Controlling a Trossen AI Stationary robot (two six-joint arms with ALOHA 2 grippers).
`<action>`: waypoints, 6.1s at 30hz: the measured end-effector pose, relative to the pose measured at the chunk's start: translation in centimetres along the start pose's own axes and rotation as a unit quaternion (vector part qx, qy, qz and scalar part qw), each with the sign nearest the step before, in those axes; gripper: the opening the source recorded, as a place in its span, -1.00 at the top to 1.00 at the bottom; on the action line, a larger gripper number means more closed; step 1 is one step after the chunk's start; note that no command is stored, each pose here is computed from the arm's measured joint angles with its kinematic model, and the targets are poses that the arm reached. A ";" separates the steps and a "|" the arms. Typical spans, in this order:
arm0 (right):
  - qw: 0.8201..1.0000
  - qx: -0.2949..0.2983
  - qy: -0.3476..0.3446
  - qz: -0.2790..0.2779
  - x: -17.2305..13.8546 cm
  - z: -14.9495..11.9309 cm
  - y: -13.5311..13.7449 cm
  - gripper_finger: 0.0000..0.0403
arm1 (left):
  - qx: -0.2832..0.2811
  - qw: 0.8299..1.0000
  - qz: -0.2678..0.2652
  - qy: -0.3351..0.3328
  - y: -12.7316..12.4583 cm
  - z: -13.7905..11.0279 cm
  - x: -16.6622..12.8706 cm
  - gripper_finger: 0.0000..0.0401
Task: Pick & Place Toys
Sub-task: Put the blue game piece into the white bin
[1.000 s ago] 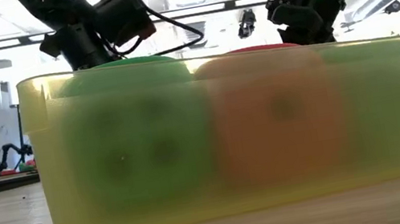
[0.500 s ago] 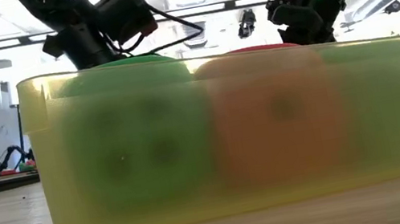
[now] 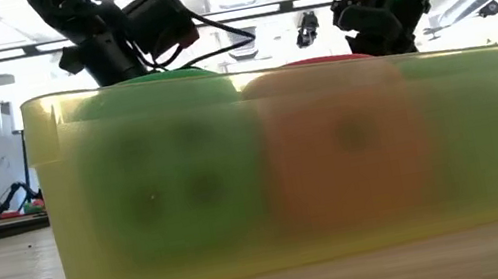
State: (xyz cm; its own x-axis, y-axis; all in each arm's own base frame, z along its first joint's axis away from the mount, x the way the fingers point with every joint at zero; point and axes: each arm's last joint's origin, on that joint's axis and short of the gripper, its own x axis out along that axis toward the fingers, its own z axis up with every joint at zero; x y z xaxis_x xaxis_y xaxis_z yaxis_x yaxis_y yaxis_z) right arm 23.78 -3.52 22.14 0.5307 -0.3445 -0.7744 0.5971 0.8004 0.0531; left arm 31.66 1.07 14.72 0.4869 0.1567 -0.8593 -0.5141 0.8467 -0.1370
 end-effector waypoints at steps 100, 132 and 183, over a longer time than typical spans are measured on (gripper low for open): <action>0.846 -0.393 -0.284 0.220 -5.3 0.6 12.9 -0.35 | 0.028 0.903 -0.403 -0.144 -5.0 6.3 -9.8 0.41; 0.827 -0.428 -0.304 0.203 -4.2 0.9 13.9 0.93 | -0.002 0.889 -0.424 -0.170 -5.2 6.9 -10.4 -0.23; 0.988 0.105 0.047 -0.101 0.4 3.4 -6.7 0.96 | 0.002 0.992 -0.118 -0.045 -2.4 -0.6 -11.1 -0.82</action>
State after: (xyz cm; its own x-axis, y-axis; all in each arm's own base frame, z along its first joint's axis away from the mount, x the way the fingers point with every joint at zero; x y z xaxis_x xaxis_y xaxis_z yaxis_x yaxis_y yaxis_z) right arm 22.02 -10.67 23.60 0.3345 -0.4319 -0.8376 0.8028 0.5961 0.0132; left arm 27.09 -3.00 24.28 0.6548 -0.0024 -0.7558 -0.3757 0.8667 -0.3282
